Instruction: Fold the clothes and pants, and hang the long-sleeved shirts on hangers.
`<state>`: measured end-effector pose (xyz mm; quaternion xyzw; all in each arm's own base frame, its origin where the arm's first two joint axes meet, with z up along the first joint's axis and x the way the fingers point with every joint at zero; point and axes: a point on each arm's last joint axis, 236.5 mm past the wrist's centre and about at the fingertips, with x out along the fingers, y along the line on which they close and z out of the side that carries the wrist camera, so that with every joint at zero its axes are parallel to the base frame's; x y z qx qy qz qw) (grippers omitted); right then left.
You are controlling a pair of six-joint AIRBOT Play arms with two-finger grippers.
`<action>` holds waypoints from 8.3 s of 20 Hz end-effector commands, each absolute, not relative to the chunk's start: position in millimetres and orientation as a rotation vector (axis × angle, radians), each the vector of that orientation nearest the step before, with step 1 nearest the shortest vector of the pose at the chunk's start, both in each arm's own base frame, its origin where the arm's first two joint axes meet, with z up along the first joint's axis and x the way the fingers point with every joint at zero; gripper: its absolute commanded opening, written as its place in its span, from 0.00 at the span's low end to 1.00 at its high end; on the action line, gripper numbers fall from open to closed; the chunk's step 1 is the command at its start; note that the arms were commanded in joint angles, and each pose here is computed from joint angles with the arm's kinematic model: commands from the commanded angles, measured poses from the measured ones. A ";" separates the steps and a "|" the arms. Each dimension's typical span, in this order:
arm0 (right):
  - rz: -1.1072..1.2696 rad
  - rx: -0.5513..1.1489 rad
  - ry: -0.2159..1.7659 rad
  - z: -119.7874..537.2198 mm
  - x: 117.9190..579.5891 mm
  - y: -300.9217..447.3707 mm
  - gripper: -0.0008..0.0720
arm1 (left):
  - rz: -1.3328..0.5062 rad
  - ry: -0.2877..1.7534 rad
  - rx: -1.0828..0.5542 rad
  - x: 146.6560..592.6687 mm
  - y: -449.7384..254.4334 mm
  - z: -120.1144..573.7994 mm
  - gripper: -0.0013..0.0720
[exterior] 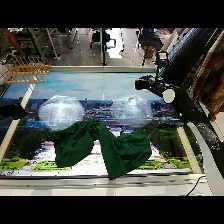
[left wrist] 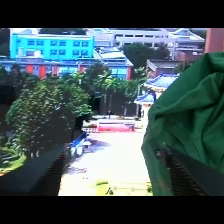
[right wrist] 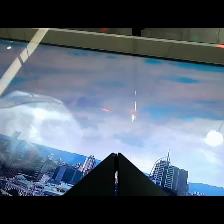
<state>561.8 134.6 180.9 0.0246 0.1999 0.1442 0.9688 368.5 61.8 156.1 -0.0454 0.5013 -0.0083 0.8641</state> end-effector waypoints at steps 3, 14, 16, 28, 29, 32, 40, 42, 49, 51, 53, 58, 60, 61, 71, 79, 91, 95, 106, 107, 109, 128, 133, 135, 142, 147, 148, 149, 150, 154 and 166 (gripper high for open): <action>0.293 0.049 0.405 180.6 561.6 135.2 0.03 | -0.057 1.118 -0.138 362.0 51.0 137.6 0.97; 0.286 0.065 0.363 190.1 565.5 135.4 0.03 | -0.135 1.157 -0.380 363.7 10.8 48.4 0.97; 0.313 0.296 0.434 187.4 555.8 151.1 0.04 | -0.120 1.111 -0.383 373.0 13.8 40.6 0.97; 0.921 0.048 1.468 49.1 311.5 162.8 0.51 | -0.430 1.173 0.004 392.8 -62.5 -25.2 0.97; 0.977 0.103 1.539 40.9 287.8 173.5 0.51 | -0.431 1.191 0.027 394.1 -63.6 -36.1 0.97; 1.033 0.130 1.633 -0.2 244.5 209.2 0.51 | -0.445 1.268 0.049 389.5 -66.7 -68.3 0.97; 1.026 -0.121 1.728 -92.6 221.0 258.4 0.51 | -0.398 1.291 0.003 396.2 -64.0 -89.4 0.03; 0.994 -0.119 1.737 -104.2 225.9 259.9 0.50 | -0.398 1.279 0.005 396.6 -63.9 -82.8 0.03; 0.850 -0.425 1.533 -34.1 278.5 216.7 0.03 | -0.468 1.255 0.037 383.7 -59.8 -15.1 0.03; 0.779 -0.495 1.331 33.9 304.6 205.3 0.03 | -0.479 1.240 0.041 380.4 -52.7 17.7 0.03; 0.689 -0.550 1.150 114.5 311.6 181.9 0.03 | -0.496 1.154 0.030 381.5 -48.7 70.3 0.03; 0.362 -0.528 0.465 357.2 281.2 93.3 0.03 | -0.495 0.466 -0.094 376.5 -36.0 333.9 0.03; 0.307 -0.398 0.108 458.8 232.9 69.0 0.03 | -0.444 0.166 -0.141 338.0 -23.2 440.9 0.03; 0.308 -0.347 -0.038 496.3 206.5 62.0 0.03 | -0.410 0.043 -0.132 315.5 -19.0 480.8 0.03; 0.136 -0.396 -0.154 531.2 198.6 20.9 0.03 | -0.241 -0.237 -0.139 264.1 7.4 557.3 0.03; 0.002 -0.647 0.538 327.4 428.6 37.0 0.03 | -0.456 0.329 -0.456 469.1 55.7 342.6 0.03; 0.127 0.262 0.844 27.5 613.0 21.1 0.73 | -0.302 0.872 -0.614 568.2 93.7 31.8 0.74; 0.197 0.299 1.320 -12.1 490.8 -12.6 0.72 | -0.171 1.493 -0.591 422.8 121.7 -23.9 0.55; 0.351 0.719 1.531 -63.0 230.5 10.0 0.72 | -0.225 1.449 -0.662 260.8 -1.3 -87.5 0.83; 0.361 0.725 1.546 -64.9 225.3 11.4 0.72 | -0.222 1.437 -0.665 257.3 -4.8 -93.0 0.83; 0.374 0.730 1.586 -67.7 216.3 13.1 0.72 | -0.210 1.429 -0.645 256.5 -6.9 -102.1 0.83; 0.375 0.752 1.797 -110.8 169.8 16.9 0.52 | -0.305 1.434 -0.438 273.7 -55.7 -123.6 0.03; 0.430 0.758 1.758 -106.0 176.8 22.3 0.04 | -0.344 1.473 -0.454 263.4 -61.7 -117.8 0.03; 0.451 0.719 1.712 -86.0 190.9 15.8 0.03 | -0.415 1.484 -0.441 261.9 -65.3 -101.0 0.03; 0.384 0.221 1.056 121.4 280.9 -16.4 0.03 | -0.707 0.895 -0.599 340.6 -81.4 154.3 0.03; 0.052 -0.262 0.220 405.0 248.5 -6.1 0.03 | -0.999 -0.105 -0.584 251.2 -88.5 499.6 0.03; -0.022 -0.330 0.008 468.1 220.7 4.5 0.03 | -1.021 -0.269 -0.558 215.9 -89.3 547.8 0.03; -0.081 -0.381 -0.174 520.2 189.7 16.1 0.03 | -1.031 -0.425 -0.526 178.4 -92.2 590.5 0.03; -0.124 -0.429 -0.314 558.5 158.6 28.9 0.03 | -1.031 -0.546 -0.497 147.6 -96.6 621.4 0.03; -0.198 -0.531 -0.595 636.5 90.7 58.4 0.03 | -0.957 -0.832 -0.454 91.4 -96.1 688.4 0.03; 0.536 0.062 0.351 403.5 334.2 37.8 0.03 | -0.662 0.316 -0.325 342.7 -38.9 378.6 0.03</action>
